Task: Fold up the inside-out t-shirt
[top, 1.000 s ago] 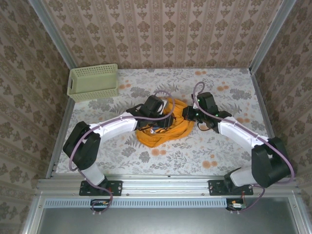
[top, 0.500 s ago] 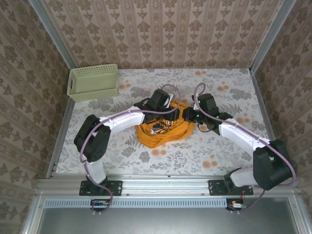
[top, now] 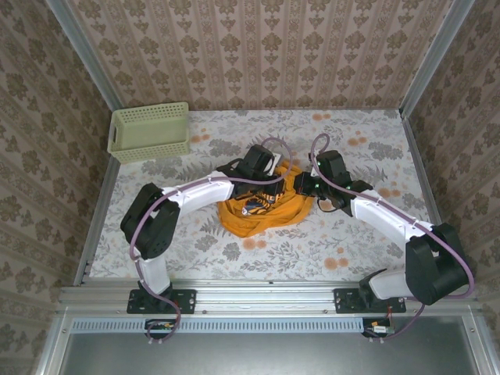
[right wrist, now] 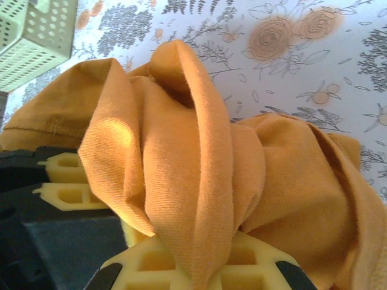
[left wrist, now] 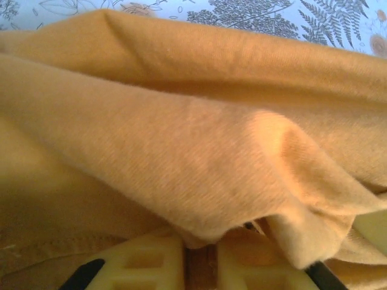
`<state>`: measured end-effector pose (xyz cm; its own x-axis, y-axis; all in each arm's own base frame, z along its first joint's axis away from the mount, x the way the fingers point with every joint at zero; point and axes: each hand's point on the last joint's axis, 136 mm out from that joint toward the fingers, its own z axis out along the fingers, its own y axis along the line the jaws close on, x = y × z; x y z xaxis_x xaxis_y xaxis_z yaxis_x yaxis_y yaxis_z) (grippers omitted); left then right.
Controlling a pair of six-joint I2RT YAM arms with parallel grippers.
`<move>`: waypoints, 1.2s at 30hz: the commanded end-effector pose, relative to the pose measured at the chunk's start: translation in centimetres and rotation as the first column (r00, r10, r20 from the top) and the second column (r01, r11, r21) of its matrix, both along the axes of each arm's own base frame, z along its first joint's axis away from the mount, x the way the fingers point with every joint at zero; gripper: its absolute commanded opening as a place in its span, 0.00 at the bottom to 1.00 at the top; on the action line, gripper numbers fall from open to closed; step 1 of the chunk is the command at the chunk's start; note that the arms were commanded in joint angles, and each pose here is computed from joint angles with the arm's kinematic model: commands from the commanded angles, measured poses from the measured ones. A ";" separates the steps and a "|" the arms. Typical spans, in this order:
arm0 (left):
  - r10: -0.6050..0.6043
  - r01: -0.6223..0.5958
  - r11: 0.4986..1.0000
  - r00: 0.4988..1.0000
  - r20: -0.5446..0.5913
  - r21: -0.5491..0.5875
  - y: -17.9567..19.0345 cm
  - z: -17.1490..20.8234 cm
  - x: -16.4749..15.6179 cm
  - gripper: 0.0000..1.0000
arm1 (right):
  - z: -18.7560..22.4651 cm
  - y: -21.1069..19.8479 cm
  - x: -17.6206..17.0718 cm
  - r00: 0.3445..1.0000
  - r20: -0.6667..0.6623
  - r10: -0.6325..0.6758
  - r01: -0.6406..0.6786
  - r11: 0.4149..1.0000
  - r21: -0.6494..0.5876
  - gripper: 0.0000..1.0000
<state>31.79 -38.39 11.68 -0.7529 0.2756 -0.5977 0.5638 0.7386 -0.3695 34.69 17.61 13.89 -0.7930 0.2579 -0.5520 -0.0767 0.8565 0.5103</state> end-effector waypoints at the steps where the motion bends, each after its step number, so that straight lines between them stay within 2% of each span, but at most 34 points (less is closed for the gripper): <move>1: -0.014 0.014 1.000 1.000 0.017 0.001 0.2 1.1 -0.7 0.08 | 0.7 -1.4 0.4 0.998 0.011 -0.061 0.061 0.996 -0.069 0.00; 3: -0.013 0.014 1.000 0.999 0.038 -0.009 0.5 2.3 -1.0 0.00 | 0.5 -2.0 0.6 0.997 0.006 -0.083 0.084 0.991 -0.100 0.00; 8: 0.000 0.004 0.999 0.995 0.096 -0.044 2.0 5.4 -2.3 0.00 | 0.5 -3.5 0.7 0.993 0.004 -0.121 0.120 0.980 -0.161 0.00; 15: 0.025 0.006 0.987 0.981 0.193 -0.159 5.9 11.4 -5.4 0.00 | 0.1 -7.5 0.7 0.979 -0.030 -0.204 0.188 0.945 -0.268 0.00; 19: 0.084 -0.027 0.970 0.970 0.227 -0.243 9.1 13.9 -6.1 0.00 | 0.2 -6.9 0.9 0.984 -0.040 -0.173 0.155 0.946 -0.284 0.00; 21: 0.155 -0.091 0.956 0.964 0.217 -0.278 11.5 14.2 -5.4 0.00 | 0.4 -5.9 1.1 0.990 -0.030 -0.137 0.124 0.956 -0.265 0.00; 22: 0.196 -0.135 0.949 0.960 0.200 -0.285 13.0 13.8 -4.9 0.00 | 0.6 -5.4 1.1 0.993 -0.030 -0.118 0.108 0.963 -0.246 0.02; 23: 0.222 -0.163 0.943 0.957 0.186 -0.289 14.1 13.4 -4.5 0.00 | 0.7 -4.8 1.1 0.995 -0.028 -0.093 0.084 0.971 -0.222 0.09; 25: 0.272 -0.225 0.936 0.950 0.151 -0.270 16.3 12.1 -3.7 0.00 | 0.5 -4.2 0.8 0.997 -0.042 -0.061 0.052 0.980 -0.192 0.32; 27: 0.304 -0.269 0.934 0.944 0.127 -0.237 17.8 10.8 -3.4 0.00 | 0.4 -4.6 0.6 0.997 -0.043 -0.065 0.056 0.983 -0.175 0.50; 28: 0.314 -0.284 0.932 0.943 0.112 -0.224 18.4 10.1 -3.4 0.00 | 0.3 -4.8 0.5 0.997 -0.035 -0.066 0.059 0.985 -0.161 0.56; 31: 0.316 -0.295 0.932 0.946 0.074 -0.209 18.9 8.2 -3.8 0.00 | -0.9 -4.9 0.0 0.997 -0.055 -0.052 0.044 0.988 -0.147 0.63; 36: 0.327 -0.312 0.930 0.943 0.051 -0.192 19.6 6.5 -4.5 0.00 | -4.4 -5.2 0.1 0.989 -0.118 -0.088 0.072 0.989 -0.132 0.62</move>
<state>27.97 -19.19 18.28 -0.7190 -0.0673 -0.6917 0.3565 0.8187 -0.4501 34.65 12.16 11.24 -0.8264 0.2337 -0.5124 0.0345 0.9292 0.3681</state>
